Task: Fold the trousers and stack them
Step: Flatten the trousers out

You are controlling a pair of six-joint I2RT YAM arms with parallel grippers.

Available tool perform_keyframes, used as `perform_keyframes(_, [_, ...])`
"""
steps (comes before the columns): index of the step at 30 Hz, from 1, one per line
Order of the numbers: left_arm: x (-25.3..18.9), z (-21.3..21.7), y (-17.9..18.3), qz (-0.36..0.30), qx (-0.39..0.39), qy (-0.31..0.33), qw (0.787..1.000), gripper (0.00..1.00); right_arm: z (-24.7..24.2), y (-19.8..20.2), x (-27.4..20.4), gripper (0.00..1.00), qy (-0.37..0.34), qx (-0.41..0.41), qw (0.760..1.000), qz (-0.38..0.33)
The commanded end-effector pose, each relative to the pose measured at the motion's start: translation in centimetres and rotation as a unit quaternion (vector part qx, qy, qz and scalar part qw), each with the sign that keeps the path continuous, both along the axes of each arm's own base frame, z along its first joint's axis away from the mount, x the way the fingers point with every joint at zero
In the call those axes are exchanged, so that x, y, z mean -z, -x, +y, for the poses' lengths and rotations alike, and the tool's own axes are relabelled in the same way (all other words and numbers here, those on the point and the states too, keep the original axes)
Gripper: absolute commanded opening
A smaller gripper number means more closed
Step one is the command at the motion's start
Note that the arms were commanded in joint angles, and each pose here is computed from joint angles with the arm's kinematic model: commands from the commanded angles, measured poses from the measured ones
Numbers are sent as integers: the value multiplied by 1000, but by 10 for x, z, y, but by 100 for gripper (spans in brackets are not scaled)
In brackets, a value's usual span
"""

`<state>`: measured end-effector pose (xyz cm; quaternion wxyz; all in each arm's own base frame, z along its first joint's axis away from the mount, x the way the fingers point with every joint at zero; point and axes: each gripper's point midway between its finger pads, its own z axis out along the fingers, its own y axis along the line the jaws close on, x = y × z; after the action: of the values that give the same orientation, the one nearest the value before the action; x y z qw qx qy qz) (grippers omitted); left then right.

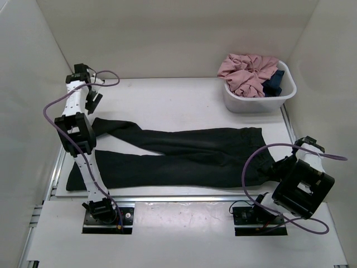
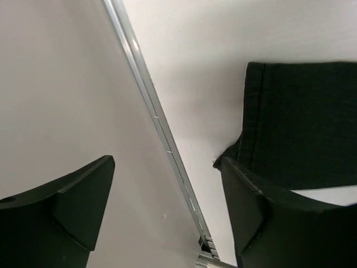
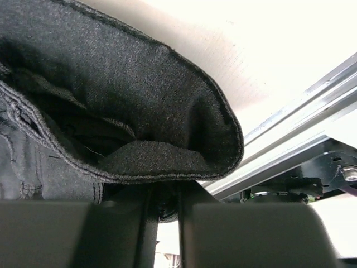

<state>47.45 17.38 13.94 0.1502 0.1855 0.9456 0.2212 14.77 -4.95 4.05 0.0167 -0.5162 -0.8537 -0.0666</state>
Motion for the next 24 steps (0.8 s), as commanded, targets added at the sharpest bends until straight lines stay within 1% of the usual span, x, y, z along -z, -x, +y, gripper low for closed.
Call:
perform_keyframes(1, [-35, 26, 21, 0, -21, -48, 999, 90, -12, -9, -14, 19, 20, -16, 1000, -15])
perform_keyframes(3, [-32, 35, 44, 19, -18, -39, 999, 94, -17, -12, -23, 30, 32, -20, 999, -24])
perform_keyframes(4, [-23, 28, 64, 40, -14, -29, 999, 96, -23, -18, -33, 36, 49, -20, 998, -37])
perform_keyframes(5, [-16, 31, 77, 57, -14, -27, 998, 97, -26, -22, -40, 50, 54, -20, 997, -44])
perform_keyframes(6, [-6, 19, 91, 81, 1, 0, 997, 97, -32, -25, -47, 56, 75, -23, 996, -48])
perform_keyframes(7, [6, 10, 111, 106, 5, 17, 994, 97, -42, -36, -62, 66, 93, -22, 993, -65])
perform_keyframes(9, [15, -3, 126, 122, 3, 48, 991, 97, -45, -49, -79, 70, 111, -34, 990, -86])
perform_keyframes(10, [19, -14, 130, 121, -1, 77, 990, 97, -45, -57, -87, 72, 118, -39, 987, -99])
perform_keyframes(11, [26, -21, 138, 126, -5, 93, 988, 98, -47, -67, -96, 73, 127, -34, 985, -116])
perform_keyframes(12, [33, -26, 139, 125, -5, 108, 986, 99, -47, -83, -109, 74, 136, -33, 980, -139])
perform_keyframes(13, [39, -27, 140, 124, -11, 110, 986, 100, -47, -92, -113, 76, 139, -35, 978, -150])
perform_keyframes(14, [54, -26, 138, 125, -12, 110, 986, 100, -48, -106, -115, 76, 146, -39, 974, -167])
perform_keyframes(15, [62, -23, 137, 127, -19, 104, 986, 100, -40, -118, -115, 76, 143, -55, 973, -174])
perform_keyframes(16, [69, -18, 137, 131, -29, 91, 987, 100, -37, -133, -112, 78, 137, -65, 974, -171])
perform_keyframes(17, [85, -17, 134, 143, -30, 94, 985, 100, -32, -148, -110, 78, 135, -73, 972, -179])
perform_keyframes(18, [88, -15, 129, 140, -38, 91, 985, 100, -18, -163, -98, 79, 129, -104, 972, -167])
perform_keyframes(19, [91, -16, 125, 136, -46, 98, 985, 99, -15, -180, -102, 79, 135, -112, 968, -180])
perform_keyframes(20, [93, -15, 113, 126, -44, 103, 986, 92, -4, -196, -100, 79, 140, -126, 963, -192])
perform_keyframes(21, [94, -16, 108, 120, -47, 109, 986, 84, -1, -207, -87, 80, 133, -129, 966, -181])
perform_keyframes(23, [88, -16, 95, 101, -48, 116, 987, 62, 5, -223, -79, 80, 136, -126, 966, -181])
perform_keyframes(24, [92, -17, 96, 107, -48, 117, 986, 39, 0, -231, -68, 80, 144, -124, 966, -178])
